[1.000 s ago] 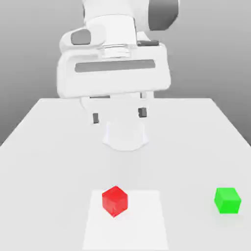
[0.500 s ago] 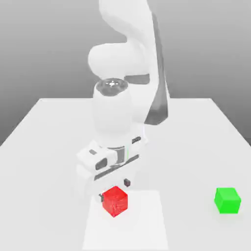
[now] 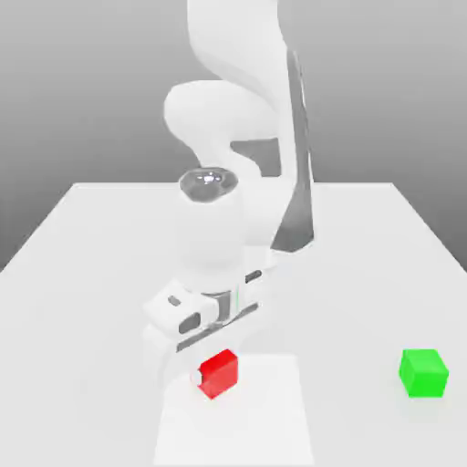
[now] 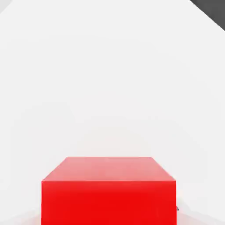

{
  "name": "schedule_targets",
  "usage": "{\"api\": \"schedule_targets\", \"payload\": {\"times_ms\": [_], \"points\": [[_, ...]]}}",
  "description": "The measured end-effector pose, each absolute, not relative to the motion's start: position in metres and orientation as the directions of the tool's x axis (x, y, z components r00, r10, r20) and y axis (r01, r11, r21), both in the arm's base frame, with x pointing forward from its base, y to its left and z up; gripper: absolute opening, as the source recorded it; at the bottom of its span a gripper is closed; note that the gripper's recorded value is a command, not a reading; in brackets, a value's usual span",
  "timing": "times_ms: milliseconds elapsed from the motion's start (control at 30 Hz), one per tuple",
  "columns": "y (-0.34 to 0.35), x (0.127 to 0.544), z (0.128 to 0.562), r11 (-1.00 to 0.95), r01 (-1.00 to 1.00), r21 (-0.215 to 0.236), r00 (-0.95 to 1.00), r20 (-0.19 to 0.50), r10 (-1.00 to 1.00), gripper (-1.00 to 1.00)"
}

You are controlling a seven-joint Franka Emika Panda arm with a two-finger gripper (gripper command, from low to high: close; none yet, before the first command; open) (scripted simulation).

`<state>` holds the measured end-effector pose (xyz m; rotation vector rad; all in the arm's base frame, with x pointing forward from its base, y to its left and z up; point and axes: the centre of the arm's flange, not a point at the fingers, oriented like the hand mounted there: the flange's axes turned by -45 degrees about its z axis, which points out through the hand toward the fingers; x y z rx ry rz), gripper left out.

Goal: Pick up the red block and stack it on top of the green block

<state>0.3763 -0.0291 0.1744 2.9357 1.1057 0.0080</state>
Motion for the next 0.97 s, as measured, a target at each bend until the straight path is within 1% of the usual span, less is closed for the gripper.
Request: {"api": "schedule_targets", "payload": {"times_ms": [200, 267, 367, 500, 633, 700, 767, 800, 967], "points": [[-0.030, 0.373, 0.207, -0.751, 0.661, 0.001, 0.751, 0.000, 0.661, -1.00], [-0.027, 0.381, 0.213, -0.708, 0.706, 0.003, 0.708, -0.003, 0.706, -1.00], [0.002, 0.391, 0.219, -0.599, 0.801, 0.005, 0.599, -0.006, 0.801, -1.00], [0.075, 0.396, 0.227, -0.352, 0.936, 0.004, 0.352, -0.009, 0.936, -1.00], [0.165, 0.383, 0.234, -0.029, 1.000, 0.000, 0.029, -0.007, 1.000, -1.00], [0.224, 0.367, 0.229, 0.174, 0.985, -0.001, -0.174, -0.006, 0.985, -1.00], [0.268, 0.358, 0.204, 0.332, 0.943, -0.002, -0.332, -0.004, 0.943, -1.00], [0.277, 0.356, 0.191, 0.365, 0.931, -0.002, -0.365, -0.003, 0.931, 1.00], [0.277, 0.356, 0.191, 0.365, 0.931, -0.002, -0.365, -0.003, 0.931, 1.00]]}}
